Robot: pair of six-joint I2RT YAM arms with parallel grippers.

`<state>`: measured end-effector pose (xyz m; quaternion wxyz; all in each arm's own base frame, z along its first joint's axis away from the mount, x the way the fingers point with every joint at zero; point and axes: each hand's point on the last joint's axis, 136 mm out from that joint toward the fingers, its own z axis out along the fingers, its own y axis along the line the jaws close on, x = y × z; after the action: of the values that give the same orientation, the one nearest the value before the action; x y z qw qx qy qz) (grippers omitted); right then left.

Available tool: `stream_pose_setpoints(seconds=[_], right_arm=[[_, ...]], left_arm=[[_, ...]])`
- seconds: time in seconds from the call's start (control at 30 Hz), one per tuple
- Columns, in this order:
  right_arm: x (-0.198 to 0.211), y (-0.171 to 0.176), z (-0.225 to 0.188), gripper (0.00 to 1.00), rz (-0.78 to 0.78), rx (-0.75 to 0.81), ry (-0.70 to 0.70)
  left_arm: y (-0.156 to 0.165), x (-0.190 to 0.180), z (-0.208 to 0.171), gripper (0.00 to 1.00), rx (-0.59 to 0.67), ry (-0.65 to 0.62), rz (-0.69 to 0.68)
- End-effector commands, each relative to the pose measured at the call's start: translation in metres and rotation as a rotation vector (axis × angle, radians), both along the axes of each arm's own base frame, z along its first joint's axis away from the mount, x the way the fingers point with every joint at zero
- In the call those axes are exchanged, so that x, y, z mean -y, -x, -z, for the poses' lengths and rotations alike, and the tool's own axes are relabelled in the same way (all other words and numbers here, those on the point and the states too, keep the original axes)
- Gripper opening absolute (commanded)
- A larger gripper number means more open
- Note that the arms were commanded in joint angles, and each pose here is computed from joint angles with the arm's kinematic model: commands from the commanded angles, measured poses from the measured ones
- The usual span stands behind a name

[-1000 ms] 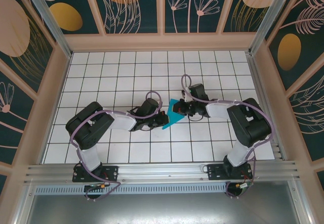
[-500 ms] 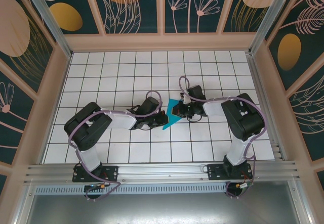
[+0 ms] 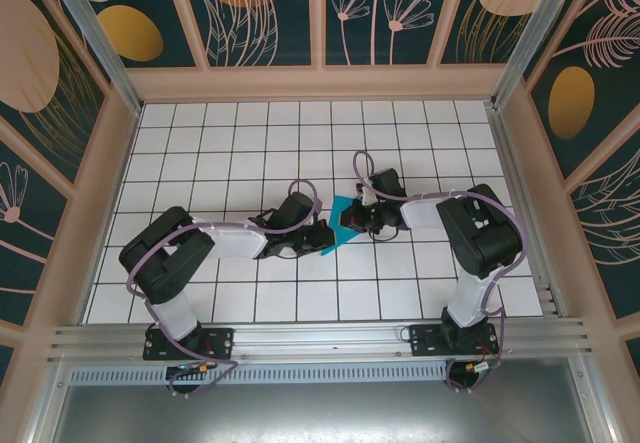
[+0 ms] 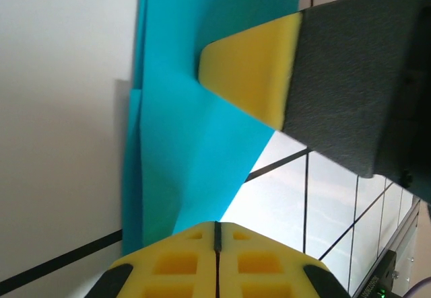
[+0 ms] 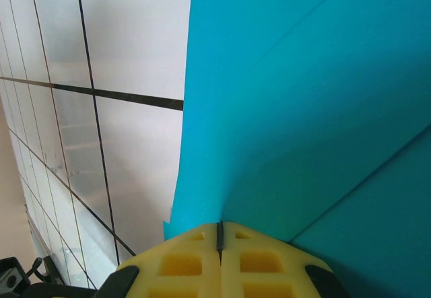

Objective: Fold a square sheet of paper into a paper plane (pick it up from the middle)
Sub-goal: Fourth fold the wing at the center of the table.

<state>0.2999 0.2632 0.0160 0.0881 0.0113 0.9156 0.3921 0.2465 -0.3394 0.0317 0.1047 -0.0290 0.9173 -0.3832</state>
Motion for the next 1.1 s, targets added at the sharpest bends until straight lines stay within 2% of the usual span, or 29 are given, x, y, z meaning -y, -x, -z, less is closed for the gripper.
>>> stream_pose_setpoints(seconds=[0.0,0.4,0.7,0.8,1.0,1.07], right_arm=[[0.021,0.013,0.041,0.00,0.025,-0.073,0.148],[0.025,0.013,0.048,0.00,0.035,-0.091,0.176],[0.029,0.014,0.053,0.00,0.049,-0.106,0.204],[0.030,0.013,0.052,0.00,0.050,-0.102,0.204],[0.028,0.013,0.050,0.00,0.049,-0.097,0.192],[0.028,0.012,0.049,0.00,0.048,-0.095,0.192]], left_arm=[[0.012,-0.006,0.017,0.09,-0.056,-0.027,-0.004],[0.029,-0.021,0.037,0.08,-0.104,-0.075,-0.013],[0.063,-0.046,0.055,0.03,-0.177,-0.152,-0.009],[0.056,-0.045,0.035,0.01,-0.106,-0.128,-0.009],[0.014,-0.018,-0.033,0.01,0.147,0.030,-0.037],[0.001,-0.013,-0.044,0.02,0.196,0.028,-0.056]])
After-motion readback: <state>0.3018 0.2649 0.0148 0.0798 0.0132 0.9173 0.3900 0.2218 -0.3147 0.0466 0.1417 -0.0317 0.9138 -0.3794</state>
